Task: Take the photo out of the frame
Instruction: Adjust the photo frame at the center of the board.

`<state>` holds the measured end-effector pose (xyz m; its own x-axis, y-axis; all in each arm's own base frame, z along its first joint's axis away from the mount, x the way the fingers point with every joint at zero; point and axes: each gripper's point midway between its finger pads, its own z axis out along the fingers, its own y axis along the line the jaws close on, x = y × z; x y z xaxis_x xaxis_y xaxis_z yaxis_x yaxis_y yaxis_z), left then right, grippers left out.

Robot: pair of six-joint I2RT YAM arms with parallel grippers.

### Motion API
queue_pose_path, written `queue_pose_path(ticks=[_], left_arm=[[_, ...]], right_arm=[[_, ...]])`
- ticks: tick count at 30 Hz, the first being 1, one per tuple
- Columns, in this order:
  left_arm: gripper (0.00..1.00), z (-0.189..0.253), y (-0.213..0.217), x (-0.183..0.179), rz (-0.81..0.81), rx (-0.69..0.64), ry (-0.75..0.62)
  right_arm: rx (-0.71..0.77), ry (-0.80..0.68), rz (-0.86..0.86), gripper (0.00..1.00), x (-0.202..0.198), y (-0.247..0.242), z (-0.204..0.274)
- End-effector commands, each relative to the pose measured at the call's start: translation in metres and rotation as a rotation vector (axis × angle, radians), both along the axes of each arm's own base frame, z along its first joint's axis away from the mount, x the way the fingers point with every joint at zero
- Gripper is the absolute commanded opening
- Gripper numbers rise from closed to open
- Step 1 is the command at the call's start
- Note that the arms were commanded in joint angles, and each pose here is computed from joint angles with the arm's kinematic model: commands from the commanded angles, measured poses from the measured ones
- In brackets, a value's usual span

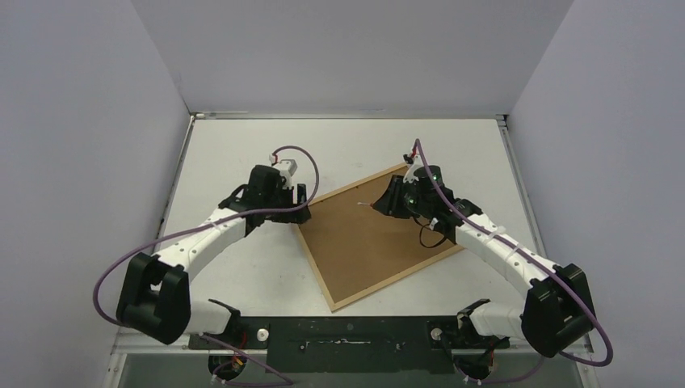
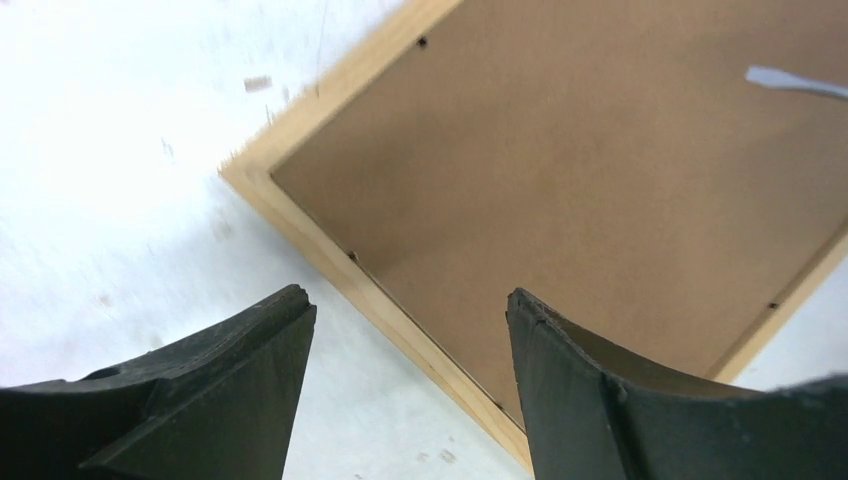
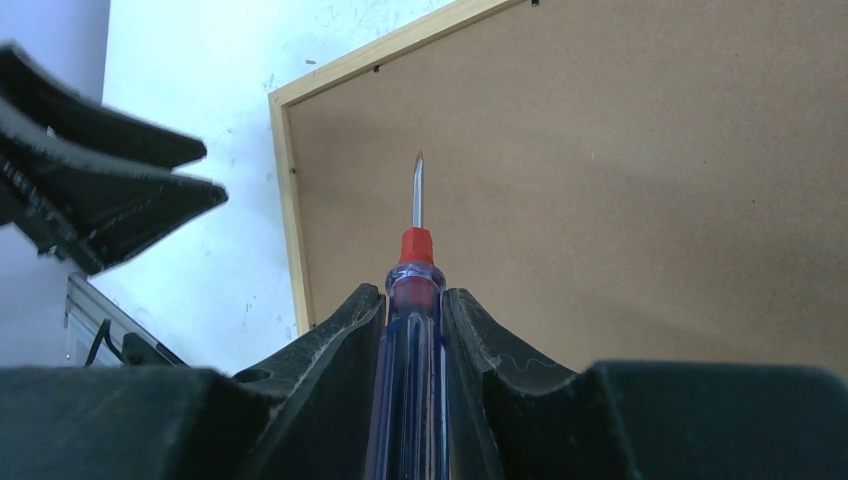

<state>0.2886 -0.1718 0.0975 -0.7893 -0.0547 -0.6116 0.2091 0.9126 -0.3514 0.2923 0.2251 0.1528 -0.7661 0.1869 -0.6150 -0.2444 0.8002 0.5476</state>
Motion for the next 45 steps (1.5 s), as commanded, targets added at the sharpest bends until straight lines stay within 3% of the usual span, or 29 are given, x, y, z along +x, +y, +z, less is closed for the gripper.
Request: queue_pose_path(ticks=[1,9,17,34,45], left_arm=[[0.68,0.008,0.004,0.026,-0.206,0.165,-0.02],[0.67,-0.01,-0.006,0.074,-0.375,0.165,0.05],[0.63,-0.04,-0.02,0.083,-0.475,0.131,0.119],[0.62,-0.064,-0.018,0.112,-0.402,0.187,0.034],[0.56,-0.091,-0.014,0.085,-0.413,0.22,0.128]], right_arm=[[0.022,-0.065,-0.006,0.0,-0.004,-0.008,0.024],[-0.016,-0.057,-0.028,0.0,-0.024,-0.027,0.03],[-0.012,-0.03,-0.063,0.0,-0.042,-0.04,0.03],[0.007,-0.014,-0.112,0.0,-0.053,-0.048,0.04],[0.039,-0.009,-0.145,0.0,-0.055,-0.049,0.044]])
